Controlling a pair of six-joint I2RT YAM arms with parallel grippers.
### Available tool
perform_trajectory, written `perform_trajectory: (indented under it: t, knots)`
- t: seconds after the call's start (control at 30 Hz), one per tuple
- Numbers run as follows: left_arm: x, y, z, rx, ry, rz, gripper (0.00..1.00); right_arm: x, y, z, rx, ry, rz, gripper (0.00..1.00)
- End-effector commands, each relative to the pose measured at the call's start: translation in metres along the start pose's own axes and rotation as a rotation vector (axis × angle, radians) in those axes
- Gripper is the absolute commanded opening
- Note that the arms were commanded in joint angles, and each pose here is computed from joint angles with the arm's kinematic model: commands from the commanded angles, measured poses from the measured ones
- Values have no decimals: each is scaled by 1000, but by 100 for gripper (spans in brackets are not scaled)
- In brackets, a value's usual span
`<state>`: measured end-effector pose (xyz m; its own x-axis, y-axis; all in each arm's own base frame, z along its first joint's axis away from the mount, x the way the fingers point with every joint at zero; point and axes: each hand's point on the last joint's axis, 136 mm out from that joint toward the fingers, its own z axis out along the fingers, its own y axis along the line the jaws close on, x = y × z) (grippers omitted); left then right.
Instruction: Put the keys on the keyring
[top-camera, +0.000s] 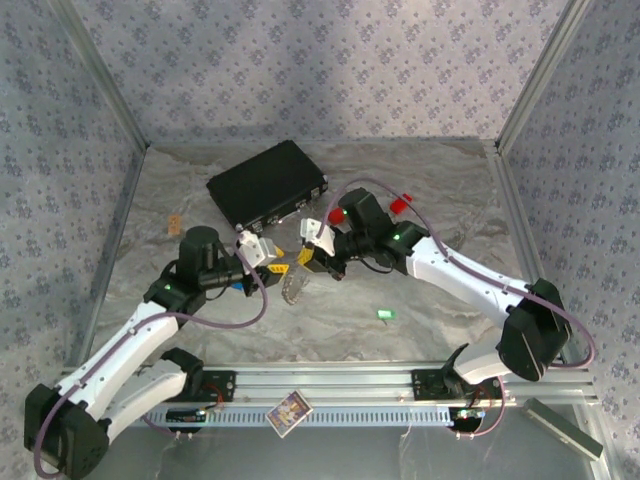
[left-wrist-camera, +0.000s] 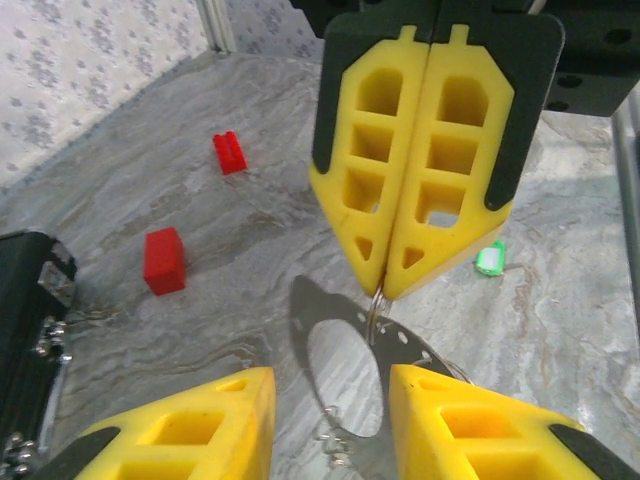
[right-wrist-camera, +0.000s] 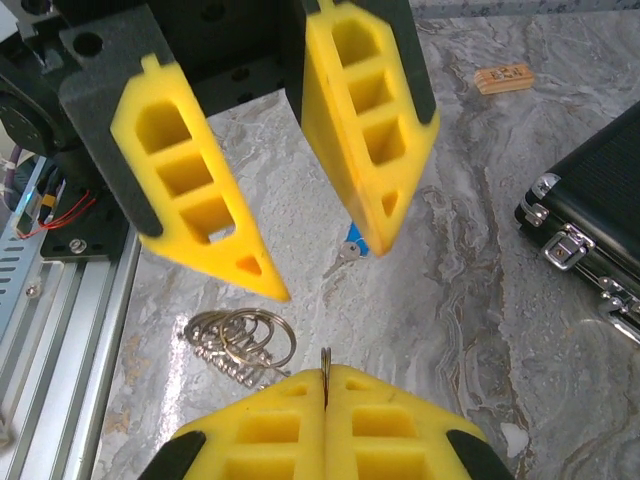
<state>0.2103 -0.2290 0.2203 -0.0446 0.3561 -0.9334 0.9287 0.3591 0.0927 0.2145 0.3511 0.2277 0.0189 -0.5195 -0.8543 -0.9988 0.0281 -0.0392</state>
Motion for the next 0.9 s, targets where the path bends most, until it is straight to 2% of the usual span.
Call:
perform_trajectory:
  t: [0.0,0.47,0.87]
  knots:
    - [-10,-9,1,58,3,52,35,-13,2,-2,-5,-24,-35,0]
    - [-9,-12,5,86,21,57,33,-20,6,2,-17,-35,-52,0]
    - [-8,-15,7,102,26,50,23,-21,9,9,-36,-39,-57,0]
